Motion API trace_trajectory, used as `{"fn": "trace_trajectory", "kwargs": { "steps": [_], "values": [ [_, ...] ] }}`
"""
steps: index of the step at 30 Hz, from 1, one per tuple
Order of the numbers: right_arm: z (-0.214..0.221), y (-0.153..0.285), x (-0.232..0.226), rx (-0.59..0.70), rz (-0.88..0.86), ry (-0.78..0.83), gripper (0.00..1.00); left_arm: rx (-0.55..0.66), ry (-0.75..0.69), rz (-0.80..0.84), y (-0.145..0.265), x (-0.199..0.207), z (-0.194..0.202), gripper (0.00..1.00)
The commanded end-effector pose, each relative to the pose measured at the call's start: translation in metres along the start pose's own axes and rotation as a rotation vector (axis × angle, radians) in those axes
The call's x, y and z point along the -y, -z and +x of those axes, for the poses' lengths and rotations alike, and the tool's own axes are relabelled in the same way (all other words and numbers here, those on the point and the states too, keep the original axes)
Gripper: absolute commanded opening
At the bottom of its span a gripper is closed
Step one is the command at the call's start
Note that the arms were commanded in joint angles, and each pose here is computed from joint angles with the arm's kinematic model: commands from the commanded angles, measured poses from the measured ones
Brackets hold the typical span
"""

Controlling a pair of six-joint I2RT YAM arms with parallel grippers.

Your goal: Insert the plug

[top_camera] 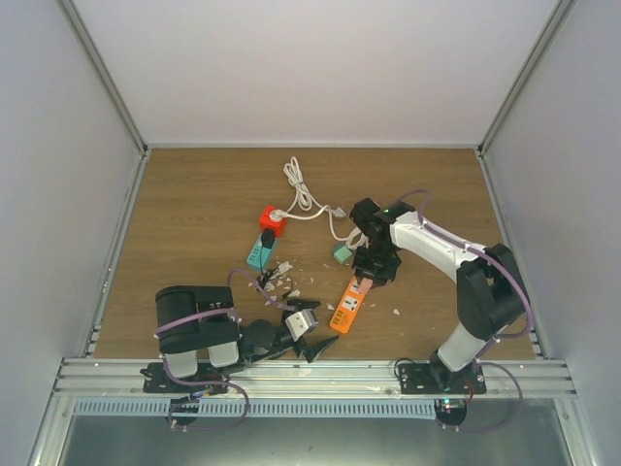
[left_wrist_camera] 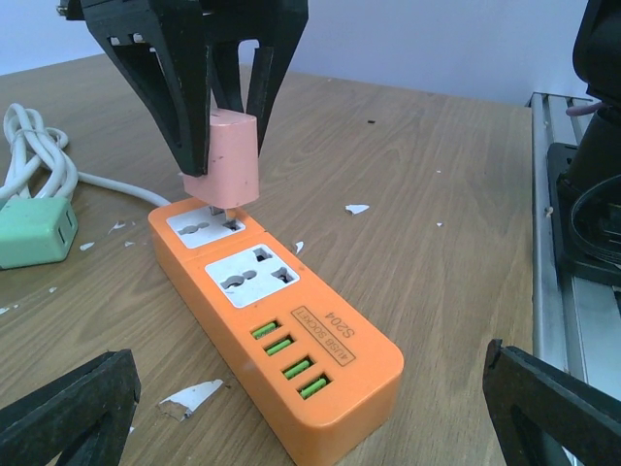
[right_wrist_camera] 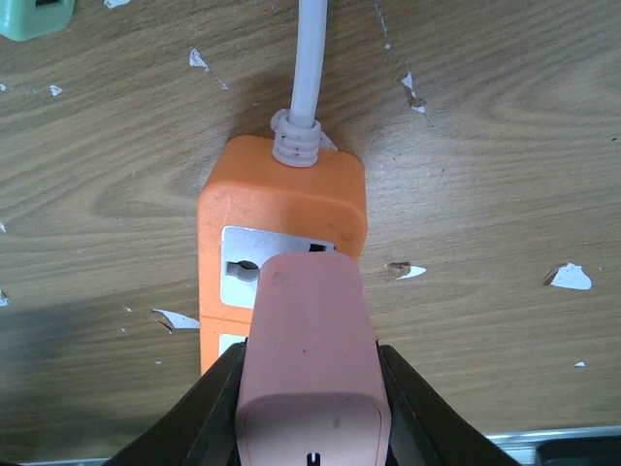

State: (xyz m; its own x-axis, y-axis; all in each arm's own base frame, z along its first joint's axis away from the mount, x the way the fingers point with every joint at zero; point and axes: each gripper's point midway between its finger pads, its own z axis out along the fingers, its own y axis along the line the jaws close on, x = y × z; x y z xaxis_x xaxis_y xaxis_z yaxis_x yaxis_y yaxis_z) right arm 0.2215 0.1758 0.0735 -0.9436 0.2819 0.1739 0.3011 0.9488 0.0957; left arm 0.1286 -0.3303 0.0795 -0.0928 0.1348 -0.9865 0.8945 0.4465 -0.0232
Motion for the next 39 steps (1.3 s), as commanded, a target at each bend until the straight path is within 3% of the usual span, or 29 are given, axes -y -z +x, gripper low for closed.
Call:
{"fn": "trace_trajectory", "kwargs": {
  "steps": [1,18,39],
  "values": [
    [0.002,-0.021,0.009,-0.028,0.031,-0.022,0.01,0.078,-0.006,-0.009,0.002,0.000,-0.021,0.99],
    [0.005,-0.037,0.036,0.030,0.228,-0.186,0.00,0.070,-0.011,-0.033,0.005,-0.005,-0.021,0.99],
    [-0.084,-0.046,0.044,0.135,0.275,-0.130,0.01,0.065,-0.011,-0.040,0.004,-0.006,-0.018,0.99]
  ]
}}
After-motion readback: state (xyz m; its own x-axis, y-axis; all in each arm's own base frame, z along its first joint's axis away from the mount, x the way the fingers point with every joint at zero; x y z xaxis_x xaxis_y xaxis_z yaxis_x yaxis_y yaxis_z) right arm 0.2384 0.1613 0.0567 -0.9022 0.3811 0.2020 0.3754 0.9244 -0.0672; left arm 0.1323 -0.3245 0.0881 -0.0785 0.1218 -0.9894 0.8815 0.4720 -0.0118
